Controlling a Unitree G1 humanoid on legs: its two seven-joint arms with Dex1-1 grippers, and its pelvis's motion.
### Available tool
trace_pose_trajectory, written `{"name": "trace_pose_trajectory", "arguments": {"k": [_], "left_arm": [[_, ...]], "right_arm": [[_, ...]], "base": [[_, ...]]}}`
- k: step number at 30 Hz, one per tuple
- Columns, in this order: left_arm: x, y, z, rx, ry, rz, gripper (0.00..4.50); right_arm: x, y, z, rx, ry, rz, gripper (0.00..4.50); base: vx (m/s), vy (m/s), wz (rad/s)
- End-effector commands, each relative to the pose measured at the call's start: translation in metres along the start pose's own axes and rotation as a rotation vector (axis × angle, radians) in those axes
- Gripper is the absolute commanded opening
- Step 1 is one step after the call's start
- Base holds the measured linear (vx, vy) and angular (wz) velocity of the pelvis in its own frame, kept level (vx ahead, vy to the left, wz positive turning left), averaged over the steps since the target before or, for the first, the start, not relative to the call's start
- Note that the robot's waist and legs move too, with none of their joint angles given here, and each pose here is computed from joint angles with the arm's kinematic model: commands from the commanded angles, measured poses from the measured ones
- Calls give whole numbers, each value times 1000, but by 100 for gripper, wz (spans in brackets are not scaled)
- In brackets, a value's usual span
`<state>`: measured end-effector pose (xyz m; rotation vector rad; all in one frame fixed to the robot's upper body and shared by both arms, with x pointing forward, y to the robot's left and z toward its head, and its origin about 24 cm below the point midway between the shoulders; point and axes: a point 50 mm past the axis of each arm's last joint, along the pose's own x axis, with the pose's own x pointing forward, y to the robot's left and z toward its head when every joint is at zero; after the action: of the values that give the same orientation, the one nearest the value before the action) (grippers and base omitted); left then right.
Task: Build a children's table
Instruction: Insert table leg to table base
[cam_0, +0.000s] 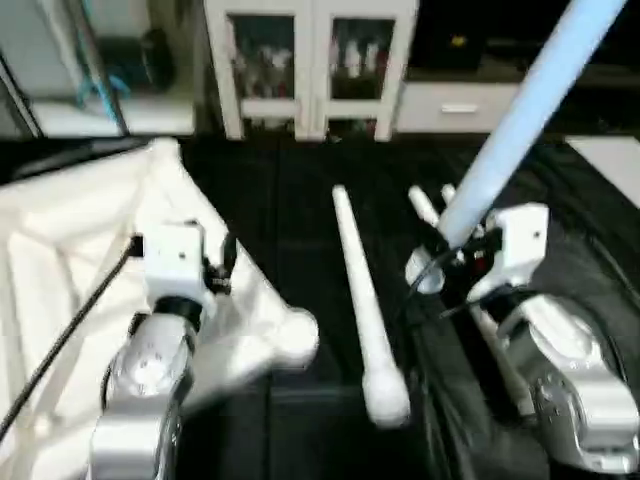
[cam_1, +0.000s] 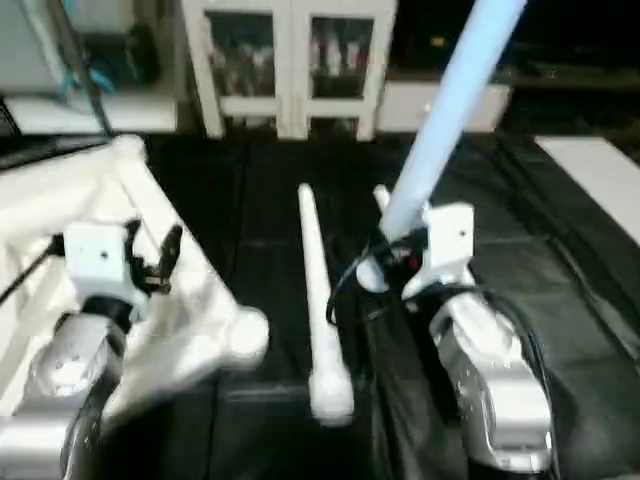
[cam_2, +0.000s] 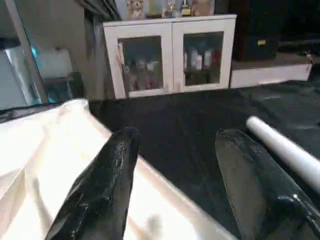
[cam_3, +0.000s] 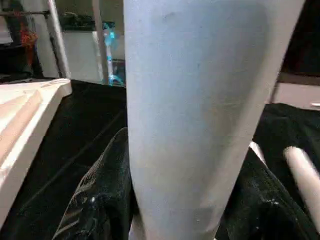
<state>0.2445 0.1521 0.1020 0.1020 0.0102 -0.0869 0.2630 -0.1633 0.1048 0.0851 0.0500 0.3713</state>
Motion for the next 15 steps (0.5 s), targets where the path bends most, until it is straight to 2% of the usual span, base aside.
{"name": "trace_pose_trajectory", "arguments": {"k": [1,3,5,10,15], "left_arm": [[-6,2,0,44,23,-33,278],[-9,1,-1,53,29,-77,278],[-12,-2,-1,44,35,-114,278],[-16,-8,-3,37,53,-184,278],[-10,-8,-11,43,96,-151,278]], "right_arm": [[1,3,4,32,-16,33,182],[-1,2,4,29,-13,34,182],[-5,-2,2,42,-5,31,182],[-11,-6,1,33,17,58,182],[-8,-5,2,41,17,67,182]], "base": [[258,-48,1],[237,-40,3],[0,0,0],[-110,73,-4],[-149,111,-10]]}}
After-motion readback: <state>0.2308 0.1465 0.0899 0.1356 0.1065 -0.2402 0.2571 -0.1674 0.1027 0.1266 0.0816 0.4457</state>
